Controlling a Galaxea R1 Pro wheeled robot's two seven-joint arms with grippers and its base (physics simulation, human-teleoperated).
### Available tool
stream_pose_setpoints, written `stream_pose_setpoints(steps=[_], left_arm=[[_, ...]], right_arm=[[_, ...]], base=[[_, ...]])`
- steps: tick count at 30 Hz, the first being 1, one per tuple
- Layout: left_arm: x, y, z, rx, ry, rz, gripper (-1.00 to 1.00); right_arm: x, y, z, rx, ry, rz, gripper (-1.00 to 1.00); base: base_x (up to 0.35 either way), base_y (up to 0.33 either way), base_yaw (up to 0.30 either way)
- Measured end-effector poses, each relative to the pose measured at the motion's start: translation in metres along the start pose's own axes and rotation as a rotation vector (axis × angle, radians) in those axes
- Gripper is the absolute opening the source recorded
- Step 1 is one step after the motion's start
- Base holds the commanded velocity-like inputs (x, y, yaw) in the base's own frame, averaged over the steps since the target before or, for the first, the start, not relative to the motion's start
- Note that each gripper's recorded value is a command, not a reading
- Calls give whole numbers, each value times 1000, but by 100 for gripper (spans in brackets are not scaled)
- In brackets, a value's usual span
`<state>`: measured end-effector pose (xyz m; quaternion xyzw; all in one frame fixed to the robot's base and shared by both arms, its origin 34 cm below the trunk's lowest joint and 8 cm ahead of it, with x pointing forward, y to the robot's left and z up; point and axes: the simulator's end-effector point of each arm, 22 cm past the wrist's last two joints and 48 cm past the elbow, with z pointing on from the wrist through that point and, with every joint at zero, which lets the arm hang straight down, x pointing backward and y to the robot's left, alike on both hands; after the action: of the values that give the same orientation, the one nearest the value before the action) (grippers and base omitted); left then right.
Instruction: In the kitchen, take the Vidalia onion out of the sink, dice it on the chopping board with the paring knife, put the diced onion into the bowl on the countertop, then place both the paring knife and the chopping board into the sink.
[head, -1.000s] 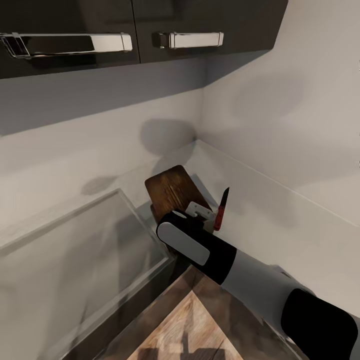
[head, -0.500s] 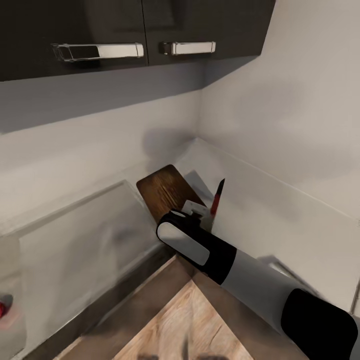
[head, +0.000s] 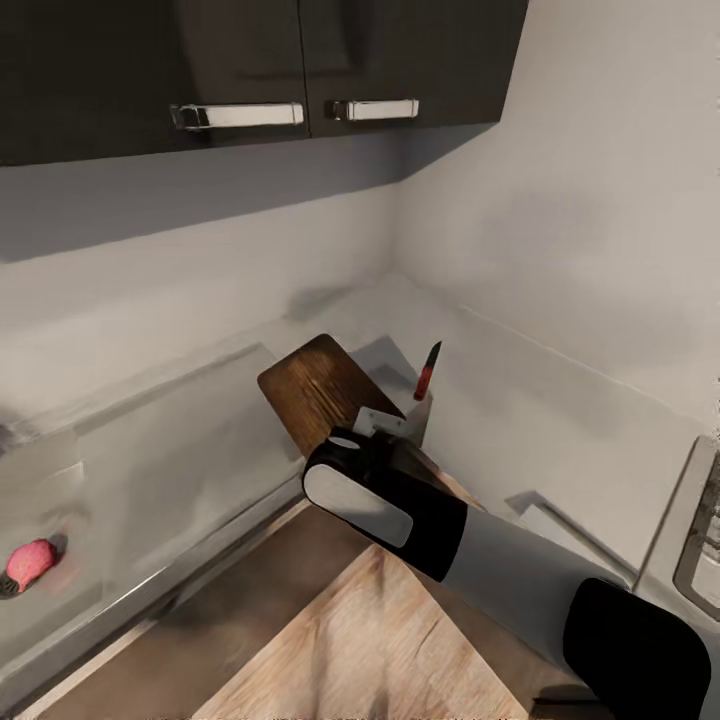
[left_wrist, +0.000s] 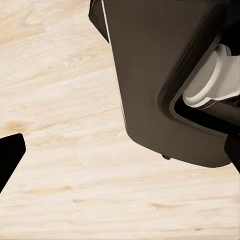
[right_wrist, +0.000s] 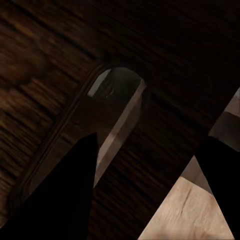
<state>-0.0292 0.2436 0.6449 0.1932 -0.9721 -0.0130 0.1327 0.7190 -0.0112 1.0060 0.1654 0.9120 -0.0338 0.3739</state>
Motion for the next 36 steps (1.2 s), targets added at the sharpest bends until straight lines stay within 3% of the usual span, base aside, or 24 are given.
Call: stream_pose_setpoints(steps=[4, 9, 18, 21, 26, 36], left_arm=[[-2, -1, 0, 2, -6, 0, 100], [-5, -2, 1, 5, -14, 0, 100], [-9, -4, 1, 10, -24, 1, 100], [-10, -4, 1, 11, -26, 1, 100], [-11, -4, 1, 12, -29, 1, 100], [-12, -5, 1, 12, -30, 1, 100]], right_arm=[[-3, 8, -8, -34, -7, -39, -100], [-2, 28, -16, -123, -13, -82, -100], [-4, 33, -22, -149, -24, -92, -100], [-2, 34, -23, -153, -30, -111, -100], [5, 40, -26, -174, -28, -196, -100], [8, 50, -29, -222, -20, -224, -100]], base=[[-33, 0, 0], [-6, 0, 0], [0, 0, 0], [0, 0, 0], [-25, 0, 0], [-110, 1, 0]])
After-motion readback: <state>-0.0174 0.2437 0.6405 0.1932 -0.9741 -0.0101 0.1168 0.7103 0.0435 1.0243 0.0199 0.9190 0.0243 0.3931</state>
